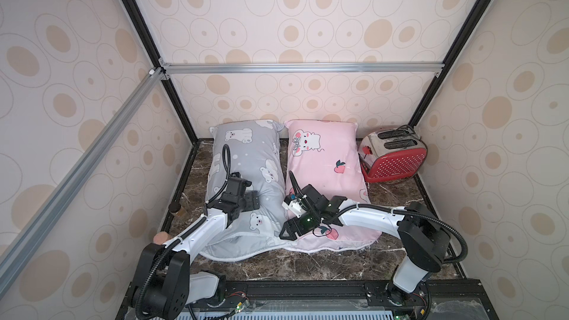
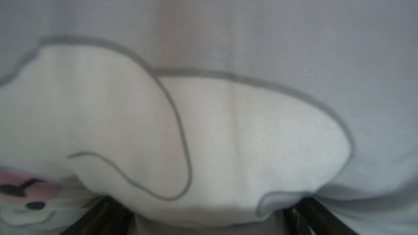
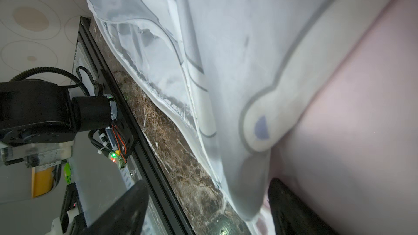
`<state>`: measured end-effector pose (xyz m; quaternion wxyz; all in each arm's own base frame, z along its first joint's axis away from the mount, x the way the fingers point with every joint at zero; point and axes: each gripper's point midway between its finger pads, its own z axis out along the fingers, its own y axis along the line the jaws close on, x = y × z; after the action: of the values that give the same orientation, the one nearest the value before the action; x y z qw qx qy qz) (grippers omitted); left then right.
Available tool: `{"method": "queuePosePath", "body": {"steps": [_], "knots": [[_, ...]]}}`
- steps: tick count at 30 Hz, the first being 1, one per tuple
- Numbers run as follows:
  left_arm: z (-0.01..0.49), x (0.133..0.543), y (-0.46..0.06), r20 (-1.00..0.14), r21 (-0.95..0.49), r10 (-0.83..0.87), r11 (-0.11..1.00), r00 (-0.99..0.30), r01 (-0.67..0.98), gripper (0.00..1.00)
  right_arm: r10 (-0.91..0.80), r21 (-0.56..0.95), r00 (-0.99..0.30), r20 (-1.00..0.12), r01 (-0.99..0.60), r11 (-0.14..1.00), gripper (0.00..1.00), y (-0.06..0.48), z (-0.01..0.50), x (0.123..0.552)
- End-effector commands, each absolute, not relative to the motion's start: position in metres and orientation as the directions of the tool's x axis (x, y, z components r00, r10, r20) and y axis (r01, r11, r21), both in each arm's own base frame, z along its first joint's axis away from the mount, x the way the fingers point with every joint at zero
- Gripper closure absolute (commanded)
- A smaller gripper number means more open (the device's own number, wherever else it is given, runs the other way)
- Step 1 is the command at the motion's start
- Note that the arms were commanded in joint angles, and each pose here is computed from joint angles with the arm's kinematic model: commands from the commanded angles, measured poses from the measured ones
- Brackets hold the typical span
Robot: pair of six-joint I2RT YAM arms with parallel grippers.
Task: Zip up pillowcases
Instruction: Pick up the pillowcase from the center of the board.
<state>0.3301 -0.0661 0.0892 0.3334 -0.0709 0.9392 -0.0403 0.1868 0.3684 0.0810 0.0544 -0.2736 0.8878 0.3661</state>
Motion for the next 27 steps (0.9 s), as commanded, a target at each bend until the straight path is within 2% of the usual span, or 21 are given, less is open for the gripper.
{"method": "queuePosePath", "body": {"steps": [1, 8, 15, 23, 27], "knots": [[0.077, 0.330, -0.070, -0.587, -0.135, -0.154, 0.987, -0.795, -0.091, 0.01, -0.396, 0.732, -0.886, -0.242, -0.435, 0.525, 0.17, 0.375, 0.082, 0.180], [0.073, 0.334, -0.073, -0.584, -0.159, -0.176, 0.982, -0.793, -0.101, 0.01, -0.350, 0.752, -0.914, -0.208, -0.378, 0.541, 0.27, 0.366, 0.068, 0.175], [0.074, 0.335, -0.073, -0.586, -0.166, -0.186, 0.980, -0.789, -0.108, 0.01, -0.304, 0.744, -0.927, -0.219, -0.360, 0.563, 0.54, 0.357, 0.063, 0.177], [0.077, 0.335, -0.073, -0.585, -0.173, -0.193, 0.979, -0.788, -0.112, 0.01, -0.281, 0.736, -0.931, -0.232, -0.357, 0.575, 0.79, 0.357, 0.059, 0.183], [0.103, 0.326, -0.065, -0.615, -0.093, -0.149, 0.989, -0.775, -0.116, 0.01, -0.277, 0.742, -0.936, -0.217, -0.342, 0.576, 1.00, 0.355, 0.059, 0.184]]}}
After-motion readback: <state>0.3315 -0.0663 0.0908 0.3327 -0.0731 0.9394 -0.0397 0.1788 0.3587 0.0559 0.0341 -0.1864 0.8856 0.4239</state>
